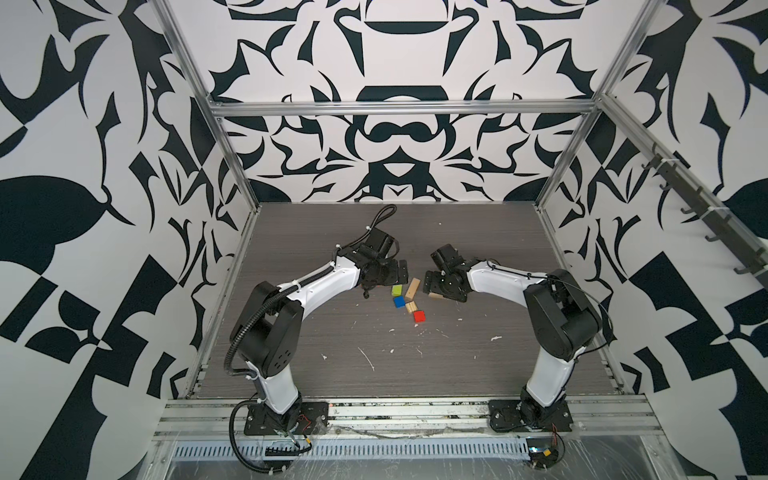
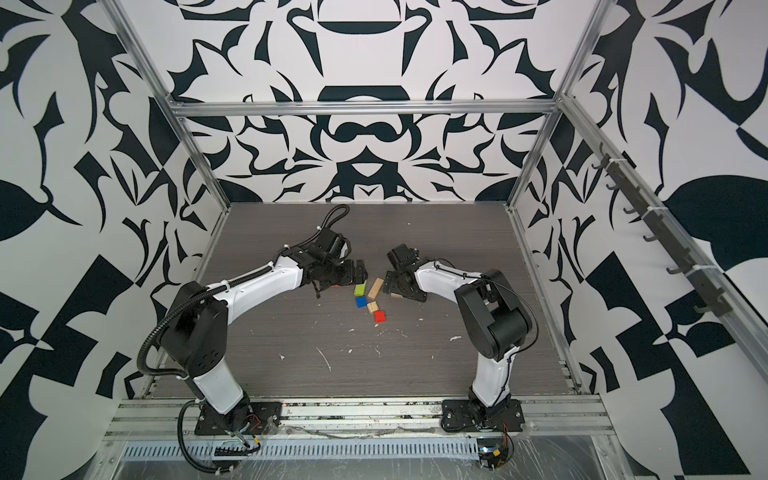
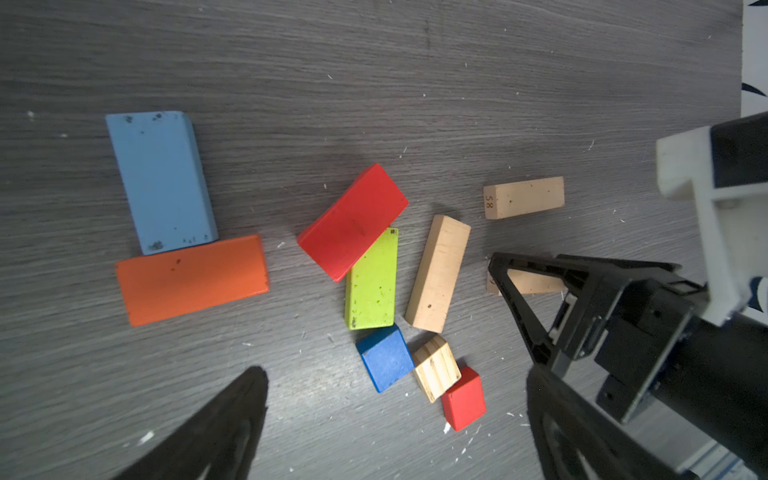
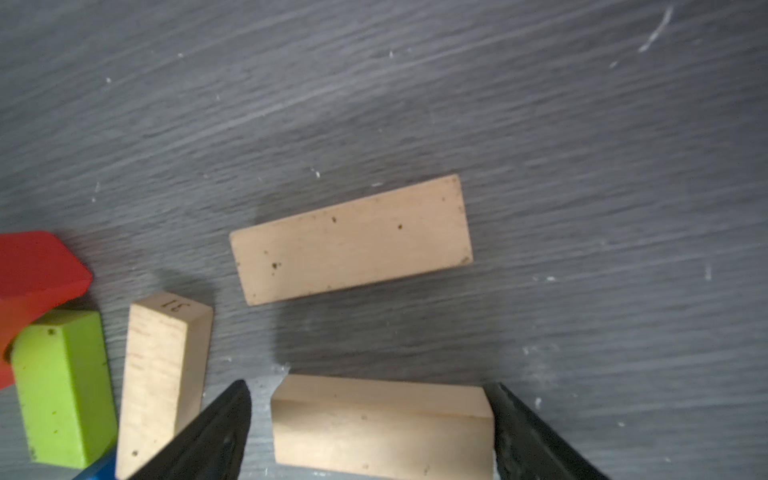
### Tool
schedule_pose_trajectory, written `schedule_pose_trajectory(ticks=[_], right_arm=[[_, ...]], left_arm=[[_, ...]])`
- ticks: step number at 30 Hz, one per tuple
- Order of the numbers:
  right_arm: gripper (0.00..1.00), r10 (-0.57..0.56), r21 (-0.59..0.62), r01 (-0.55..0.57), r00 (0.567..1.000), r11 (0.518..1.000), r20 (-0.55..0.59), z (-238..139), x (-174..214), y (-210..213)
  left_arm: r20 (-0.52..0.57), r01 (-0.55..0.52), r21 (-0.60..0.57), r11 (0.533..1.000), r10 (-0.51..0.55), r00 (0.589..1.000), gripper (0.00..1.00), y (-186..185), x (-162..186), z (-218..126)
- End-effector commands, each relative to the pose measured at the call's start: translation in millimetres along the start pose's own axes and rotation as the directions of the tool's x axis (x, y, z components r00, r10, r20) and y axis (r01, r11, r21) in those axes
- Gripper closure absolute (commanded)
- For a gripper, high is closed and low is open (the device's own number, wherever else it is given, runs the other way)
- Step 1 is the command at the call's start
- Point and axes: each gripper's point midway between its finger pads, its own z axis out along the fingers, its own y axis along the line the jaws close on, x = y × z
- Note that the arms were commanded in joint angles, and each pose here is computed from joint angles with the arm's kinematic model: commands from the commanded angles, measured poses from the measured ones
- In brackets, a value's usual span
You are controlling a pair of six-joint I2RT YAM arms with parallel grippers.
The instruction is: Build the wood block tower
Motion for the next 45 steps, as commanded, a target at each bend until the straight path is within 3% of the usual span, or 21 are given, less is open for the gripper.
schedule_pose_trajectory(ticks=[1,10,29,45], right_arm=[[0.1,-0.04,0.034,0.04,0.999,0.999,0.004,-4,1,-2],[0.06,-0.117,0.046,0.118,0.993,0.992,-0.024,-8,12,-2],[0.27,-0.196,0.067,0.195,0.981,0.978,0.006,-12,0,-1],[0.28,-0.213,0.081,0.214,0.977,0.974,-0.019,4,-20,-6]], left_arm=[[0.001,0.002,-0.021,1.0,-0.002,1.0,0.01,7,2,-8],[-0.015,0.007,-0.018,1.0,-0.008,1.0,0.01,7,4,-1],[0.015,0.058,0.015,0.998,-0.058,0.998,0.01,12,3,-5],[0.017,0.085,0.029,0.996,-0.086,0.996,0.01,18,-1,-11]])
